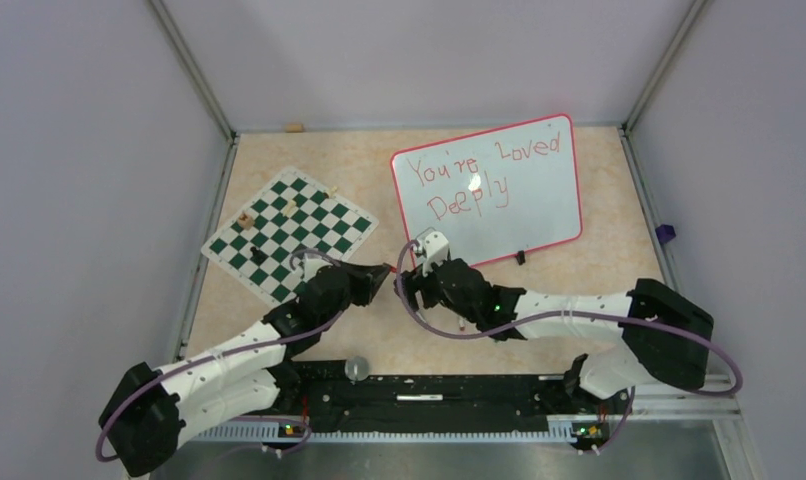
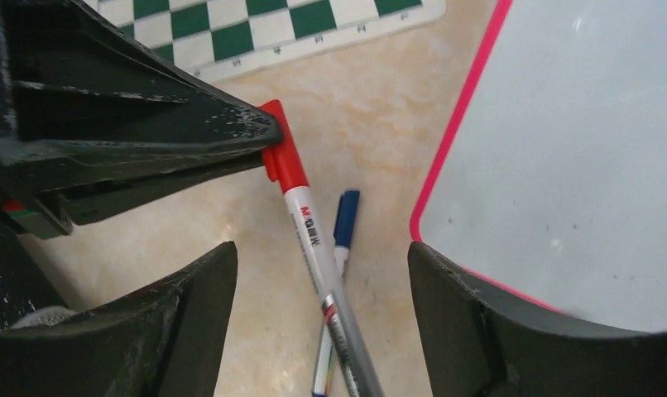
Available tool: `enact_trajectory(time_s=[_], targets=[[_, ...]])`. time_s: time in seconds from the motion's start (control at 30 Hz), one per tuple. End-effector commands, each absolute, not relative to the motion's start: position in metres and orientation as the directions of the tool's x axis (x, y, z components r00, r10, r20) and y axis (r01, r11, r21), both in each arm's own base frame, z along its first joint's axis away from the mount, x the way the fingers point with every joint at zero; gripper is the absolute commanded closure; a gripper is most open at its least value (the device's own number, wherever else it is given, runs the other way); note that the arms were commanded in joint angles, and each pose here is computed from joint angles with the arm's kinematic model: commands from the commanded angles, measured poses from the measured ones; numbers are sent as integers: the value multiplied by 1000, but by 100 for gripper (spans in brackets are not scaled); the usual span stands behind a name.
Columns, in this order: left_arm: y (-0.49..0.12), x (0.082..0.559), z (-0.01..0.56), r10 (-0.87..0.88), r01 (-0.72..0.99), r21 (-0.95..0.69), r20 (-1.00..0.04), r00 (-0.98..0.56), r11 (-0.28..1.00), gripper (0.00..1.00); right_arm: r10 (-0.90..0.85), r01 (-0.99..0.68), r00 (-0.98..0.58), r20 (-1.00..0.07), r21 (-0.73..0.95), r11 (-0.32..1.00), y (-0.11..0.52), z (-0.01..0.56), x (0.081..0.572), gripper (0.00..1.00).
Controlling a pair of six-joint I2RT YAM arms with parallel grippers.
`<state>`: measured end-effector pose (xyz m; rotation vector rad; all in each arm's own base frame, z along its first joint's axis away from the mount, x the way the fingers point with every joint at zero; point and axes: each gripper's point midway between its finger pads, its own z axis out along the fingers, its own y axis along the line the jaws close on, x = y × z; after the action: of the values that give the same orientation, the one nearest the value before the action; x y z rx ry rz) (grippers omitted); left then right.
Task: Write a sentence on the whiteboard
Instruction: Insert the whiteboard marker without the cap into the pen cap, then put down the whiteboard marker at the center of the board.
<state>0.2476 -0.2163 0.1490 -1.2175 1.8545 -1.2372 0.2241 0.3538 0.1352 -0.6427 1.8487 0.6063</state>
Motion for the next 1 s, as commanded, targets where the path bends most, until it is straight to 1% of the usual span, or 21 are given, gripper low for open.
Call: enact_trajectory(time_s=[0.0,0.1,0.2,0.3,0.4,0.53,0.57,0.6,0.67,0.73,0.77,0.83,0.97], targets=[[-232,218,128,-821,-343,-890,-58,-568,300,100,-11,-649,-379,-925,257,716,348,160,219,22],[-222,223,116,-814,-336,-857,-152,-561,391,100,-44,-652,-404,-914,253,715,338,167,214,21],[-210,224,97,-779,-348,-787,-249,-576,509,100,-84,-660,-437,-896,256,706,331,168,208,20],[-204,226,87,-746,-344,-743,-301,-594,574,100,-98,-651,-460,-882,260,713,319,168,205,20],[-202,230,86,-701,-308,-712,-355,-619,632,100,-80,-614,-456,-886,248,749,302,168,209,21],[-187,239,91,-619,-270,-616,-468,-631,740,100,-40,-524,-456,-889,232,819,267,170,224,23],[-187,241,94,-587,-236,-601,-495,-640,764,95,-18,-464,-475,-880,233,854,251,169,234,24],[-187,242,99,-558,-207,-586,-518,-648,783,81,-3,-413,-495,-869,232,881,236,168,242,25],[-181,242,102,-521,-201,-540,-544,-658,817,56,25,-334,-524,-851,233,913,209,165,253,25],[-176,241,104,-482,-192,-496,-563,-672,847,41,65,-260,-515,-855,228,938,182,169,258,25],[-174,241,105,-467,-188,-479,-570,-676,857,35,80,-219,-500,-862,216,952,168,170,261,25],[-175,240,109,-428,-150,-463,-584,-690,874,28,106,-131,-456,-883,185,974,140,175,264,25],[-176,243,118,-400,-104,-459,-615,-680,882,25,91,63,-393,-915,72,995,89,175,270,23]])
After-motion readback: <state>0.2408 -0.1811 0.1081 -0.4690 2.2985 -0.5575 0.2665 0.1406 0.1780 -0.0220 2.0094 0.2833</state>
